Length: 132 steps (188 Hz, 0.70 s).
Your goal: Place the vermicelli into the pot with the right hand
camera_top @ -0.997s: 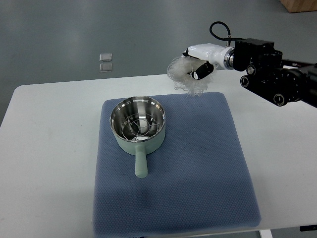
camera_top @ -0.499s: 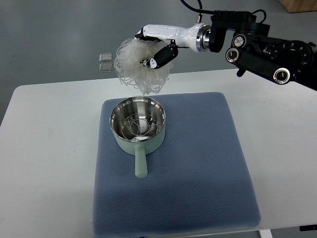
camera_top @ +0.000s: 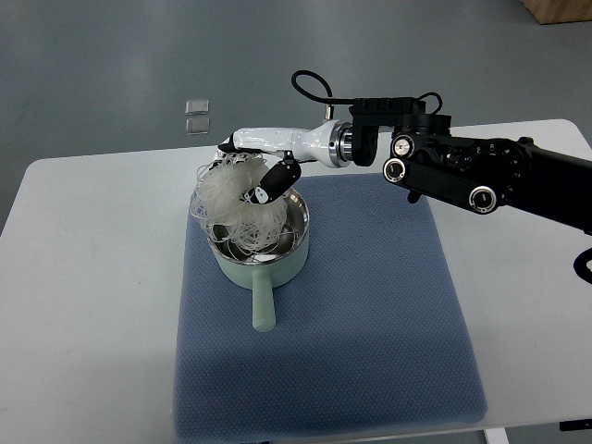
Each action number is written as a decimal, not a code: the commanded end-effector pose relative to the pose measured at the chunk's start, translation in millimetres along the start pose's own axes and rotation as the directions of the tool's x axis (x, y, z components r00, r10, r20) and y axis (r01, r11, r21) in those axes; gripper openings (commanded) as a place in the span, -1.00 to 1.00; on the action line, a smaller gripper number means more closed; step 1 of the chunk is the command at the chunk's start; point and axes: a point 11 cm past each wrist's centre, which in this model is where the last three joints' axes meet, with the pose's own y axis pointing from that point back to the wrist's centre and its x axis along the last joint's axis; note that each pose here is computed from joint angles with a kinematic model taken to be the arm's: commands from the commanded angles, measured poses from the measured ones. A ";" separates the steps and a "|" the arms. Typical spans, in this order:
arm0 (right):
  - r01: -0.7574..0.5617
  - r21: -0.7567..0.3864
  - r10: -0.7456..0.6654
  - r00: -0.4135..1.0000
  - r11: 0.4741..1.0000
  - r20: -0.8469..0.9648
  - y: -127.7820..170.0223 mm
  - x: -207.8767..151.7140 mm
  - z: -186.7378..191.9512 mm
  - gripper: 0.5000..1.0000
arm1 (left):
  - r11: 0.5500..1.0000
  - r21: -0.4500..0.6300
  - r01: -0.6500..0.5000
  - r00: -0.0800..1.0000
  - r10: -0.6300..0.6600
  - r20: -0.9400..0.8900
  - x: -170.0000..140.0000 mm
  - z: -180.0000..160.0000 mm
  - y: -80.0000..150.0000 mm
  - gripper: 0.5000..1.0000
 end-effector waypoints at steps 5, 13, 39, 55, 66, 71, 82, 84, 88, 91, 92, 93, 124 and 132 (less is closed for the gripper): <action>-0.021 -0.019 0.022 1.000 1.000 0.007 8.3 8.2 8.4 0.65 | 1.000 -0.001 0.001 1.000 -0.001 0.000 -0.1 0.8 0.1 1.00; -0.036 -0.035 0.037 0.999 0.999 0.015 14.9 13.0 15.4 0.65 | 1.000 0.000 0.001 1.000 -0.001 0.000 -0.1 -0.1 0.0 1.00; -0.105 -0.054 0.108 0.993 0.993 0.049 32.4 31.5 28.3 0.65 | 1.000 -0.001 0.002 1.000 -0.002 0.000 -0.6 0.1 0.0 1.00; -0.187 -0.071 0.194 0.973 0.980 0.126 46.1 44.3 43.6 0.64 | 1.000 -0.003 0.002 1.000 -0.002 0.001 -0.7 1.0 0.1 1.00; -0.251 -0.113 0.270 0.942 0.961 0.201 61.2 51.0 65.6 0.64 | 1.000 -0.001 0.002 1.000 -0.002 0.000 -0.6 0.1 0.0 1.00; -0.271 -0.129 0.294 0.929 0.954 0.224 66.6 52.9 73.2 0.64 | 1.000 -0.001 0.002 1.000 -0.002 0.001 -0.7 0.8 0.1 1.00; -0.318 -0.178 0.358 0.888 0.931 0.289 80.3 55.0 94.8 0.64 | 1.000 -0.001 0.002 1.000 -0.002 0.000 -0.6 0.1 0.0 1.00; -0.328 -0.186 0.371 0.877 0.926 0.304 82.3 55.3 98.4 0.64 | 1.000 -0.001 0.002 1.000 -0.002 0.000 -0.6 0.1 0.0 1.00; -0.349 -0.203 0.400 0.853 0.915 0.335 87.7 56.1 106.1 0.64 | 1.000 -0.001 0.002 1.000 -0.002 0.000 -0.6 0.1 0.0 1.00; -0.371 -0.225 0.431 0.826 0.901 0.364 93.1 56.8 114.3 0.64 | 1.000 -0.001 0.002 1.000 -0.002 0.000 -0.6 0.1 0.0 1.00; -0.371 -0.225 0.431 0.825 0.901 0.364 93.1 56.8 114.3 0.64 | 1.000 -0.001 0.002 1.000 -0.002 0.000 -0.6 0.1 0.0 1.00; -0.385 -0.232 0.448 0.810 0.893 0.379 95.5 57.8 117.2 0.64 | 1.000 -0.003 0.002 1.000 -0.002 0.001 -0.7 1.0 0.1 1.00; -0.526 -0.400 0.652 0.495 0.751 0.574 133.1 56.0 166.3 0.64 | 1.000 -0.001 0.002 1.000 -0.002 0.000 -0.6 0.1 0.0 1.00; -0.544 -0.440 0.683 0.405 0.714 0.608 140.2 52.4 175.7 0.64 | 1.000 -0.003 0.002 1.000 -0.002 0.001 -0.7 1.0 0.1 1.00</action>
